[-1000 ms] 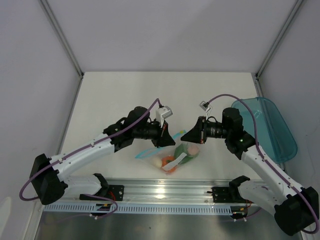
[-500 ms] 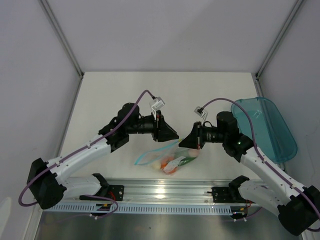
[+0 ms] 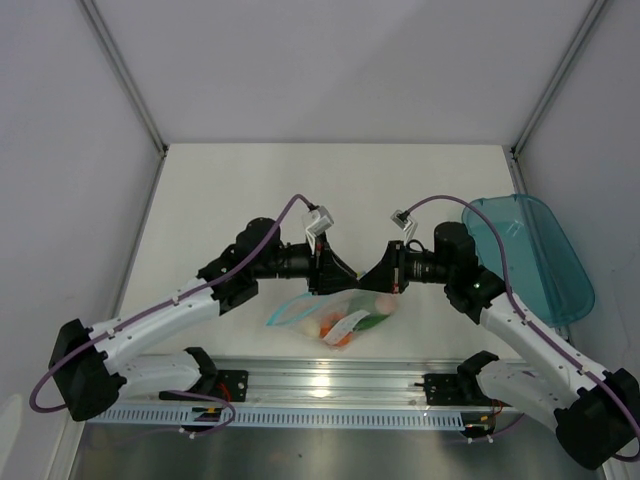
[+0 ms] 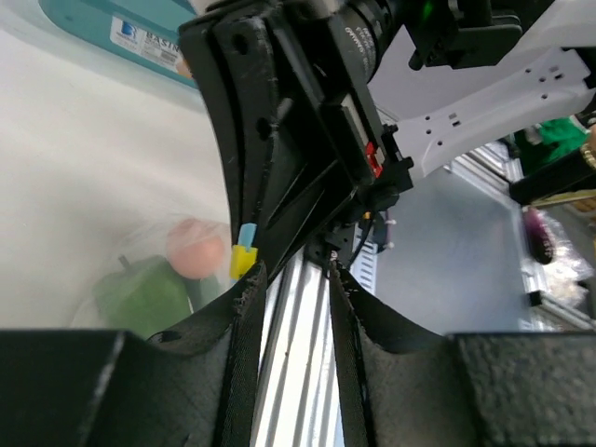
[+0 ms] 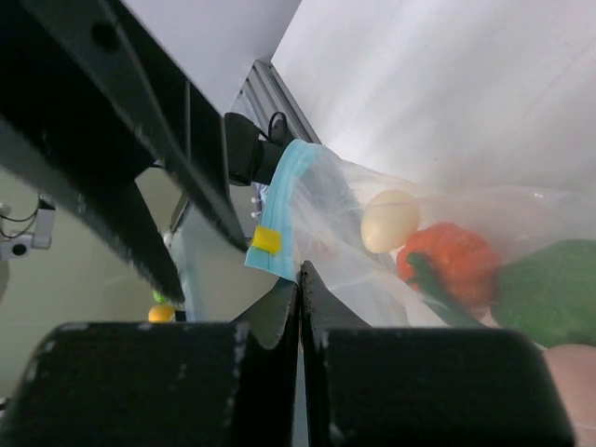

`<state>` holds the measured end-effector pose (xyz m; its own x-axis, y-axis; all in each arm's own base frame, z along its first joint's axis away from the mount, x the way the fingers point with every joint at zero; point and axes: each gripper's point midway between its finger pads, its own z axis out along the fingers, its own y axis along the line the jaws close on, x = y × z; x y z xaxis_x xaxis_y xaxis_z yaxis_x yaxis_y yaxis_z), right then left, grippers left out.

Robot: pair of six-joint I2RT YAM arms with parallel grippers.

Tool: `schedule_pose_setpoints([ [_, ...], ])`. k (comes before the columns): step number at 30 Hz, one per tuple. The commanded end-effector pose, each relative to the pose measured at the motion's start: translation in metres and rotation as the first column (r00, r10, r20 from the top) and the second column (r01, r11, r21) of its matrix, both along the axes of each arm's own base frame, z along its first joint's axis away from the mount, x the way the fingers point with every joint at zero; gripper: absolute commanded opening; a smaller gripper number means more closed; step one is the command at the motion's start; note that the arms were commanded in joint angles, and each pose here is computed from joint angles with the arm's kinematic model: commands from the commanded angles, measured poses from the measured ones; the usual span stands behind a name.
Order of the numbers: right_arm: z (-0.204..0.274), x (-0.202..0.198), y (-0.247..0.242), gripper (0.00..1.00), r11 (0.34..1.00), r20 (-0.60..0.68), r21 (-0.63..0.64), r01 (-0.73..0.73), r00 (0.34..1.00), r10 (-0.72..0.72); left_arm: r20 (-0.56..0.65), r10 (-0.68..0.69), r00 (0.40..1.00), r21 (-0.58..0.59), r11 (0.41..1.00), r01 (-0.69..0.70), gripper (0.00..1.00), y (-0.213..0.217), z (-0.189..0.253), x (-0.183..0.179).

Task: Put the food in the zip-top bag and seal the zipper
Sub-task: Zip the zipper food storage bag at the center of the board.

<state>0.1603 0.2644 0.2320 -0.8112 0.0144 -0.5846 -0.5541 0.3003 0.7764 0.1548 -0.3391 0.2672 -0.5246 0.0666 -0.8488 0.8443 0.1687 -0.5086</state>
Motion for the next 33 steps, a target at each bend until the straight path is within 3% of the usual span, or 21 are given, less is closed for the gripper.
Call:
schedule_pose_setpoints([
  [1,0.014,0.005,0.004,0.00,0.998,-0.025,0.054,0.021,1.000,-0.020,0.164,0.061,0.985,-0.008,0.998,-0.061,0.37,0.002,0.011,0.003],
  [7,0.022,0.002,0.003,0.00,0.998,-0.012,0.069,0.014,1.000,-0.013,0.188,0.133,0.973,0.020,0.990,-0.140,0.45,0.004,0.002,0.014],
  [17,0.026,-0.003,0.005,0.00,0.995,0.004,0.095,-0.009,1.000,0.009,0.268,0.220,0.938,0.007,0.973,-0.231,0.46,0.009,0.004,0.032],
  [33,0.020,-0.005,0.006,0.00,0.996,0.007,0.085,-0.032,0.999,0.031,0.235,0.005,0.972,-0.042,0.999,0.005,0.29,-0.008,0.004,-0.004],
])
